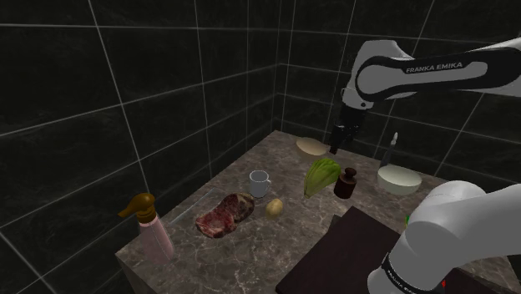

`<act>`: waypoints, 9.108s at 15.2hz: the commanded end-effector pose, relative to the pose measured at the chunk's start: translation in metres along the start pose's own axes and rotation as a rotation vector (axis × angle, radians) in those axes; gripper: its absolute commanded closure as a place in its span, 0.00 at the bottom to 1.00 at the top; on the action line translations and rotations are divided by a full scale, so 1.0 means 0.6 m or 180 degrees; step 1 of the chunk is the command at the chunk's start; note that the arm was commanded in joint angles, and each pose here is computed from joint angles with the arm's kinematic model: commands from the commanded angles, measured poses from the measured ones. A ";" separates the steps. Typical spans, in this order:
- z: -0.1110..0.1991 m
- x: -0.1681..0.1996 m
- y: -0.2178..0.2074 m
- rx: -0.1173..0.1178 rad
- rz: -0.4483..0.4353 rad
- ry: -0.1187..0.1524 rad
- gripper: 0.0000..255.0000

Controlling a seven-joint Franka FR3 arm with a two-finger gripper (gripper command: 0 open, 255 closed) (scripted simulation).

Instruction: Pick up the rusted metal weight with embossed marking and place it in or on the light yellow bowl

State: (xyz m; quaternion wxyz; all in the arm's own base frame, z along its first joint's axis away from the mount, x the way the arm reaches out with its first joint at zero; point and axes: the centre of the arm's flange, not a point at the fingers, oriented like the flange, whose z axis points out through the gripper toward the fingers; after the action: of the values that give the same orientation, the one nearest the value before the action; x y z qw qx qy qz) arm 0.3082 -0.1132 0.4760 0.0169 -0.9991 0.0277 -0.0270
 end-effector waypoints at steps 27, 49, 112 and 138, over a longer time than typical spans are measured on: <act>0.349 0.016 0.360 -0.0089 -0.0253 -0.0032 0.00; 0.336 0.017 0.359 -0.0089 -0.0253 -0.0032 1.00; 0.056 -0.224 0.765 -0.0089 -0.0253 -0.0032 1.00; 0.143 -0.229 0.768 -0.0089 -0.0253 -0.0032 0.00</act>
State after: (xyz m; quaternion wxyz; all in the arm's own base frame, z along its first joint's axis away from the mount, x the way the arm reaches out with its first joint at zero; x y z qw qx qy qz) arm 0.1513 -0.5619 0.3601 0.0021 -0.9997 -0.0117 -0.0224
